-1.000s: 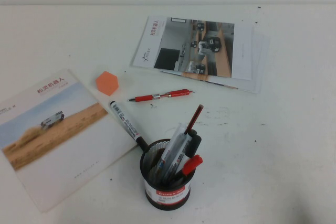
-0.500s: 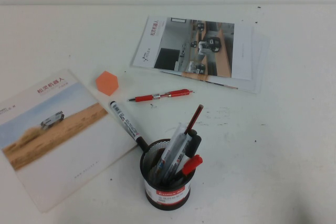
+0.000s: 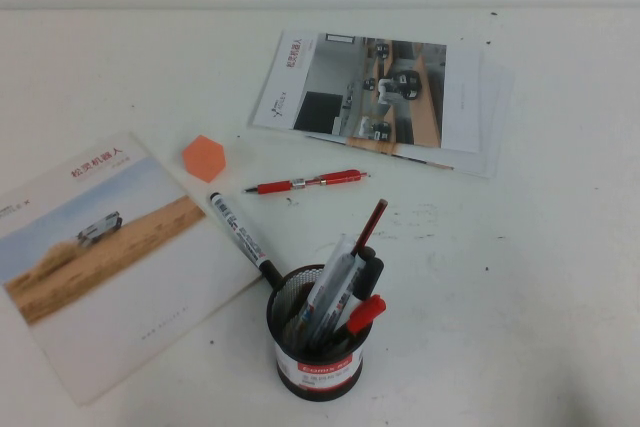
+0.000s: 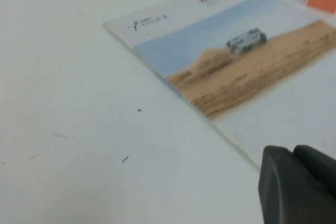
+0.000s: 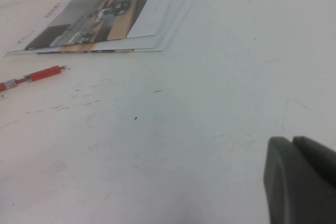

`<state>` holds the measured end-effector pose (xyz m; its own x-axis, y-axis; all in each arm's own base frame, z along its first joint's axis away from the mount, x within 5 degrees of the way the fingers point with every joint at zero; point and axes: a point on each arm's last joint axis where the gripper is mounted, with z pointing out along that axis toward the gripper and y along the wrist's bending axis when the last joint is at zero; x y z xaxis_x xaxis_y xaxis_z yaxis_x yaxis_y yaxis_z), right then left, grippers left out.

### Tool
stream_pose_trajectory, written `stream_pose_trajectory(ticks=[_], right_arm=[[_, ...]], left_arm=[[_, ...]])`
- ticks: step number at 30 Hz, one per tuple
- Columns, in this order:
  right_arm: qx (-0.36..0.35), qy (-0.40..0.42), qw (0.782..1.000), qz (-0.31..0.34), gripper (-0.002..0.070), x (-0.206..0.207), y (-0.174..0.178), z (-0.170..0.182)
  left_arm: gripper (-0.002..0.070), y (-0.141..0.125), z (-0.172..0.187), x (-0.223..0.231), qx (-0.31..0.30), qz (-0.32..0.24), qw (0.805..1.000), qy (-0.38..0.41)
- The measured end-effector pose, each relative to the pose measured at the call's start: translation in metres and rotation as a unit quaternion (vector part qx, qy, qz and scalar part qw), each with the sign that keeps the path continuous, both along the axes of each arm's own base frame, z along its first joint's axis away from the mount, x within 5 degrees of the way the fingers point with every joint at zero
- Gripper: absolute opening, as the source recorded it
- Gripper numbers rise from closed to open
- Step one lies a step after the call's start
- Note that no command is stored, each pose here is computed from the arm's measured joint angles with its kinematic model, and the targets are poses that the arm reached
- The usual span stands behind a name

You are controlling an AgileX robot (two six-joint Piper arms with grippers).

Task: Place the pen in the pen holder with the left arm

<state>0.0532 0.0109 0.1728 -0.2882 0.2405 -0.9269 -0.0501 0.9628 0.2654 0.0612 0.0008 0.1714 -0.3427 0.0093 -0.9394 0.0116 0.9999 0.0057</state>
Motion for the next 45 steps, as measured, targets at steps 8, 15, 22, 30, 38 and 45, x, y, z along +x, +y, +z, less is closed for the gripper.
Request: stream_pose_trajectory(ticks=[8, 15, 22, 30, 38, 45], right_arm=[[0.000, 0.000, 1.000, 0.000, -0.0022, 0.000, 0.000, 0.000], [0.000, 0.000, 1.000, 0.000, -0.0022, 0.000, 0.000, 0.000], [0.000, 0.000, 1.000, 0.000, -0.0022, 0.000, 0.000, 0.000], [0.000, 0.000, 1.000, 0.000, -0.0022, 0.000, 0.000, 0.000], [0.000, 0.000, 1.000, 0.000, -0.0022, 0.000, 0.000, 0.000], [0.000, 0.000, 1.000, 0.000, -0.0022, 0.000, 0.000, 0.000]], left_arm=[[-0.0001, -0.001, 0.055, 0.000, -0.050, 0.005, 0.995, -0.085], [-0.0001, -0.002, 0.079, -0.003, -0.085, 0.005, 0.989, -0.124], [-0.0001, -0.002, 0.082, -0.003, -0.070, -0.001, 0.988, -0.136], [-0.0001, -0.003, 0.083, -0.003, -0.069, -0.003, 0.987, -0.142], [-0.0001, -0.003, 0.088, -0.003, -0.113, 0.000, 0.981, -0.157], [-0.0001, -0.005, 0.126, 0.026, -0.103, 0.016, 0.994, -0.018]])
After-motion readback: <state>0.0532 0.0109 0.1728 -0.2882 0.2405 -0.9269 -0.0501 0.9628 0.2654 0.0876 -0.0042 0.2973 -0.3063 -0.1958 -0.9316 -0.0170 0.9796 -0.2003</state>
